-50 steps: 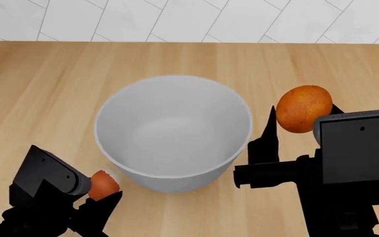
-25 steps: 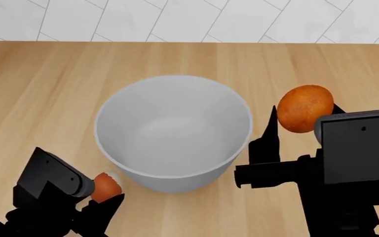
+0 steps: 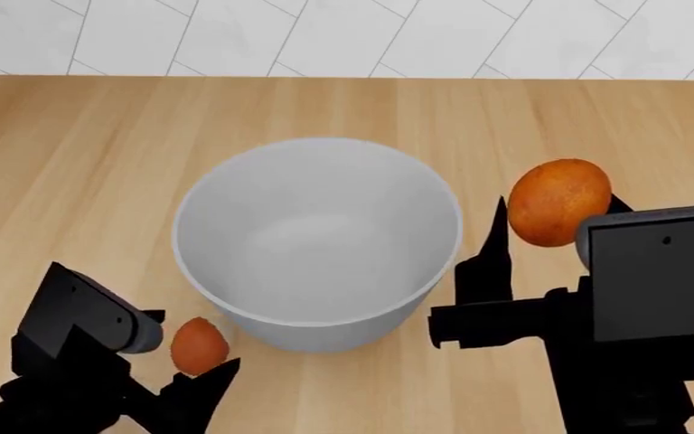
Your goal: Place the eggs and milk next to the bowl.
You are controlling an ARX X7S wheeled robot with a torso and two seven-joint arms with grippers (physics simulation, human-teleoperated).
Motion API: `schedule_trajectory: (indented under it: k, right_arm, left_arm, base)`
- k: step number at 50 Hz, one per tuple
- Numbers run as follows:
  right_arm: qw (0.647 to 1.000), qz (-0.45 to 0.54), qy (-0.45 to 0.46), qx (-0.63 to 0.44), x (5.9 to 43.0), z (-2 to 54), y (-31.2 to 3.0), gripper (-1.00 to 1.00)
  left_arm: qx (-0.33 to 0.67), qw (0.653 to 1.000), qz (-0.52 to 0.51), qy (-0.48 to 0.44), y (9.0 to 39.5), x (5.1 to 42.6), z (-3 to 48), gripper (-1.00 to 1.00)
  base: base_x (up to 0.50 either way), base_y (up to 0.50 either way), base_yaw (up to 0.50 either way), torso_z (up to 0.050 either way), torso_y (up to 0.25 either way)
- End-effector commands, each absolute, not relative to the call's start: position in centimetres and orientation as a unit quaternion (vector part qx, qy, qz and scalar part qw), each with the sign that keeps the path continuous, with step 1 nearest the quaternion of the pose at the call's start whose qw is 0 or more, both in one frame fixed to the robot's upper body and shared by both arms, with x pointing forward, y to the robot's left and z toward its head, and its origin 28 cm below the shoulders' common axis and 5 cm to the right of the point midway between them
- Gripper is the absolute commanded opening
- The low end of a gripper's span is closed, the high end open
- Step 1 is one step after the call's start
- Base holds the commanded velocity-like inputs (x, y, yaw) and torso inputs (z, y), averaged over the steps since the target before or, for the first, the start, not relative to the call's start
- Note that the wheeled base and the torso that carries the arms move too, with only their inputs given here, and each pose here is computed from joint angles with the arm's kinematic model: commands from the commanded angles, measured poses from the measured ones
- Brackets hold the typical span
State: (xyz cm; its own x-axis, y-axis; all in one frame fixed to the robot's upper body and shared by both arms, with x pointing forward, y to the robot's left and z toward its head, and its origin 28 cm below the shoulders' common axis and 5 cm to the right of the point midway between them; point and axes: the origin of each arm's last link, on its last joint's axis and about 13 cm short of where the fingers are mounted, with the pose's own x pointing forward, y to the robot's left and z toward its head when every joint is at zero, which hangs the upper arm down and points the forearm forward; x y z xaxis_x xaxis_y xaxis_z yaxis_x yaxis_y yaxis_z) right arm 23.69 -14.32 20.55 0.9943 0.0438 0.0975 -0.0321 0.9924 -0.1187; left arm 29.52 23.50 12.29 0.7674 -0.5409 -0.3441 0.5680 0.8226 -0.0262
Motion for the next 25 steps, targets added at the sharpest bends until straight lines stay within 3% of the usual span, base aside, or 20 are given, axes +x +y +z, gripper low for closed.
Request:
schedule_trajectory:
  k: [1,3,25]
  right_arm:
    - [0.997,0.024,-0.044,-0.061,23.5,20.0,-14.5,-1.0]
    - [0.997,0.058,0.006,-0.054,23.0,18.4,-14.5,-1.0]
    - [0.996,0.071,0.021,-0.045,23.4,17.6,-14.3,-1.0]
  left_arm:
    - [0.035,0.943,-0.295,0.152,24.3,28.3,13.9,1.0]
    - [0.018,0.943,-0.311,0.118,24.9,26.0,15.6,1.0]
    - [-0.027,0.957,-0.282,0.066,26.0,24.6,17.6,1.0]
  base:
    - [0.0,0.0,0.0,0.0,0.0]
    - [0.0,0.0,0.0,0.0,0.0]
    - [0.0,0.0,0.0,0.0,0.0]
